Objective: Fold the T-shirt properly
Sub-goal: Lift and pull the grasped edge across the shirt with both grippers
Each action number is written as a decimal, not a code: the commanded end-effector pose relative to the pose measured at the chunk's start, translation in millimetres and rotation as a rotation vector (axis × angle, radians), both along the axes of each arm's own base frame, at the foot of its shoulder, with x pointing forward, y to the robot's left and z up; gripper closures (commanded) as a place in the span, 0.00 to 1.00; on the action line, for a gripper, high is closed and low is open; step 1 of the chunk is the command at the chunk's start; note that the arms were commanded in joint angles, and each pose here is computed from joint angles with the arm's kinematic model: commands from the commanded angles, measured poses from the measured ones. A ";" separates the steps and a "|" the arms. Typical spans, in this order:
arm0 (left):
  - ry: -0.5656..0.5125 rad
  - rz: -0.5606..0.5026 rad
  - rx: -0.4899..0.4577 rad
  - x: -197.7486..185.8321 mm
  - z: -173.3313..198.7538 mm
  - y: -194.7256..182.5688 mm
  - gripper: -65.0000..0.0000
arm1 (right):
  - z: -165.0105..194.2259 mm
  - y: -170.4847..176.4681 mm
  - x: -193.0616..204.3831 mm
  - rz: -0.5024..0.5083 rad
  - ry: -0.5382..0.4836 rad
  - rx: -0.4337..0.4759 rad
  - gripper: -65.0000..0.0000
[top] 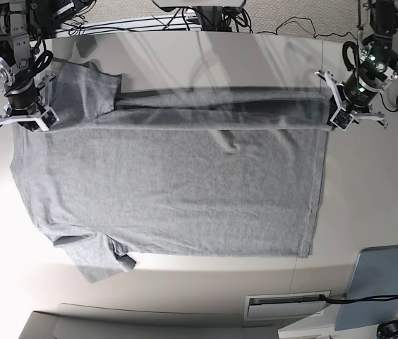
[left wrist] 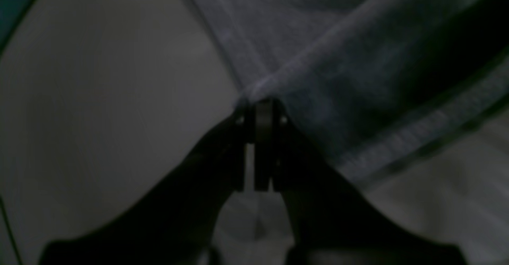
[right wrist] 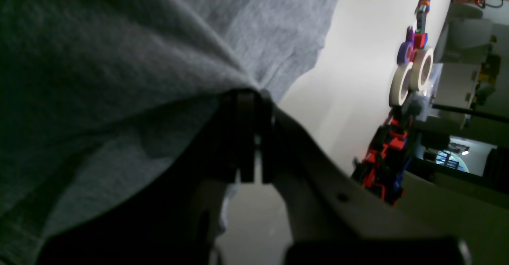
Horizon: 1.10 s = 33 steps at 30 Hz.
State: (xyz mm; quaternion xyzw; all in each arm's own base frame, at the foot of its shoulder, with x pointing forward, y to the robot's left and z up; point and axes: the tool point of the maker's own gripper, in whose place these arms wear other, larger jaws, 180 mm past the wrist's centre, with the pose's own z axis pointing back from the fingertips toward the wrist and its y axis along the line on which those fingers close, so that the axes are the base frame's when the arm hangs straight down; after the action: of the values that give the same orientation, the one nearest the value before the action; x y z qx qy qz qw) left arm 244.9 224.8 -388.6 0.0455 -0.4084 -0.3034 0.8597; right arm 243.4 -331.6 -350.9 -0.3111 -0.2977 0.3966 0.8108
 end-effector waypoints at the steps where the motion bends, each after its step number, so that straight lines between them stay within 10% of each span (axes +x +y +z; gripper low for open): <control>1: -0.039 0.005 0.007 9.4 9.7 5.4 1.00 | 14.7 -4.6 10.2 0.008 -0.047 -0.026 1.00; 33: -0.139 0.015 -0.010 48.8 36.3 6.2 1.00 | 36.2 1.1 42.4 0.017 -0.123 0.017 1.00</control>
State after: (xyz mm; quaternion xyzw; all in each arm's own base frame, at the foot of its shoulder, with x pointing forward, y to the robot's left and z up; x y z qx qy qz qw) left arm 286.0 227.1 -365.5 0.0563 -0.4508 -0.2902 0.8423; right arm 279.1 -325.6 -328.0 -0.3091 -0.3424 0.3823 0.8007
